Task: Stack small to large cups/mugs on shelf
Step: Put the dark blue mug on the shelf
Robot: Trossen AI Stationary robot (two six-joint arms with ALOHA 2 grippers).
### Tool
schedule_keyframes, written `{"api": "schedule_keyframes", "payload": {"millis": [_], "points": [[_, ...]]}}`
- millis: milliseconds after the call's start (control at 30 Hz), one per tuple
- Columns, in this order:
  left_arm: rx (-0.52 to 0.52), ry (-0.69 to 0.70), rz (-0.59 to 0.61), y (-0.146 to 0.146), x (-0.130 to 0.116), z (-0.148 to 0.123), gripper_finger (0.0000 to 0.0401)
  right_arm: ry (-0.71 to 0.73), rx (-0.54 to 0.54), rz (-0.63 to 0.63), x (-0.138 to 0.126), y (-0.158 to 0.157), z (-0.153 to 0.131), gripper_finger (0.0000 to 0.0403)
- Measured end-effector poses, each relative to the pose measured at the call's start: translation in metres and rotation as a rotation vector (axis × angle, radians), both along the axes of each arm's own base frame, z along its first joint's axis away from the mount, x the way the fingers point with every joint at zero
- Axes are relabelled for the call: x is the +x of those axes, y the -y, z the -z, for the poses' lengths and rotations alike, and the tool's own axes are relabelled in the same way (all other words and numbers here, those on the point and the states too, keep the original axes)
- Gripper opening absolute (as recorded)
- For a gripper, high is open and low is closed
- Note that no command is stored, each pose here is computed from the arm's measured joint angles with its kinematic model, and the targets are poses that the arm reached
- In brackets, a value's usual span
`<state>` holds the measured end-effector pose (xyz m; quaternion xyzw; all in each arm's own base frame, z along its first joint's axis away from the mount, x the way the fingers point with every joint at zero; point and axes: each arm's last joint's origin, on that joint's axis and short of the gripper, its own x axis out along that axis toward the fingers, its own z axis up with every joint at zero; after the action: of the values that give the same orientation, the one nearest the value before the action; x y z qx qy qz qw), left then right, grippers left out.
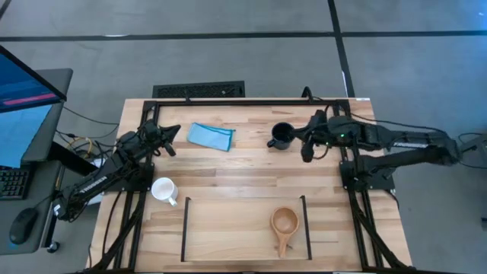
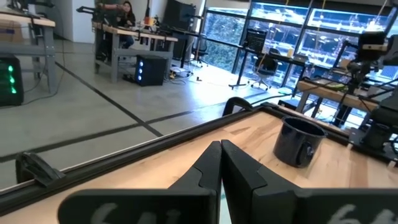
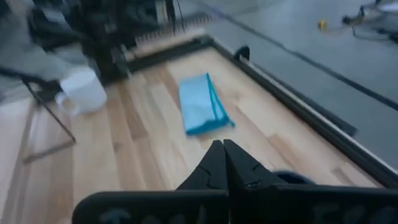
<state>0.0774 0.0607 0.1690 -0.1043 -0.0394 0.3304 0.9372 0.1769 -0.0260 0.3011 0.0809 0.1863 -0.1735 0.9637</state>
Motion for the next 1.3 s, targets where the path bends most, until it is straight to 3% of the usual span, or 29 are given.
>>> {"api": "schedule_keyframes", "payload": {"millis": [400, 900, 1300], "points": [[-0.003, 0.003, -0.013, 0.0, 0.0, 0.0, 0.0, 0.231, 0.028, 0.076, -0.051, 0.008, 0.046, 0.0001], [-0.003, 0.001, -0.014, 0.0, 0.0, 0.0, 0.0, 0.508, 0.014, 0.084, -0.1, -0.003, 0.075, 0.0001], [-0.008, 0.004, -0.009, 0.0, 0.0, 0.0, 0.0, 0.474, 0.042, 0.091, -0.101, -0.003, 0.084, 0.0004]]}}
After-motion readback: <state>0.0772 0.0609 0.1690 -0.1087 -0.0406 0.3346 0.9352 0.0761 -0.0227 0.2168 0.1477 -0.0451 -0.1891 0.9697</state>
